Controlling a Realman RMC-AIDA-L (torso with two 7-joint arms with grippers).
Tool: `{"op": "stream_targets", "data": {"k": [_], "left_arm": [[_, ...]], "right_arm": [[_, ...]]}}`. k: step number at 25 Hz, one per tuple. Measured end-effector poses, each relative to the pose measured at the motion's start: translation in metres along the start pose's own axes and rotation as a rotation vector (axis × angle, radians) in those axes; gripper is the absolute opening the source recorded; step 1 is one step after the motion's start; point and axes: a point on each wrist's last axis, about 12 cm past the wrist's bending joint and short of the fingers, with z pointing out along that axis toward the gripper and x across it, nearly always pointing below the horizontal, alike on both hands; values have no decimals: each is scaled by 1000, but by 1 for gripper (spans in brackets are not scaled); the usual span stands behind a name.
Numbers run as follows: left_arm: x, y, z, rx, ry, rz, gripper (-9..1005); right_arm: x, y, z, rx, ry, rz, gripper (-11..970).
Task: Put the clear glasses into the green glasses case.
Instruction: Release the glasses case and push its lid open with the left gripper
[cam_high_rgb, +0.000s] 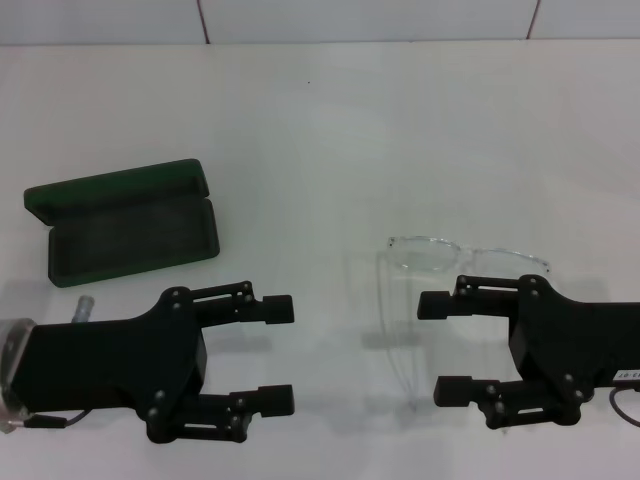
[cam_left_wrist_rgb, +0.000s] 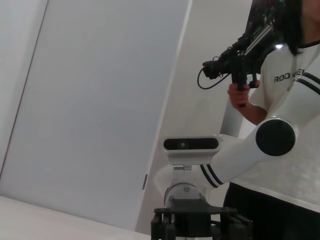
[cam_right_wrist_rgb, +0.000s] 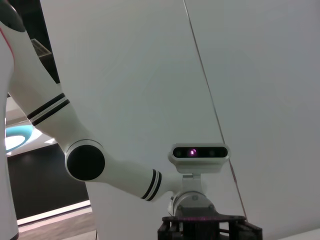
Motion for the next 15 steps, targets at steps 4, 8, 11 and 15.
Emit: {"op": "stream_targets", "data": {"k": [4, 8, 11, 15], "left_arm": [[-1, 1, 1, 0, -3, 5, 788], [-2, 2, 1, 2, -3, 5, 787], [-1, 2, 1, 1, -3, 5, 787], [-2, 2, -1, -13, -9, 3, 787]], "right_arm": [[0, 0, 0, 2, -3, 0, 739], [0, 0, -1, 4, -3, -1, 740], [1, 0, -1, 8, -1, -1, 740], [0, -1, -1, 18, -11, -5, 739]]}}
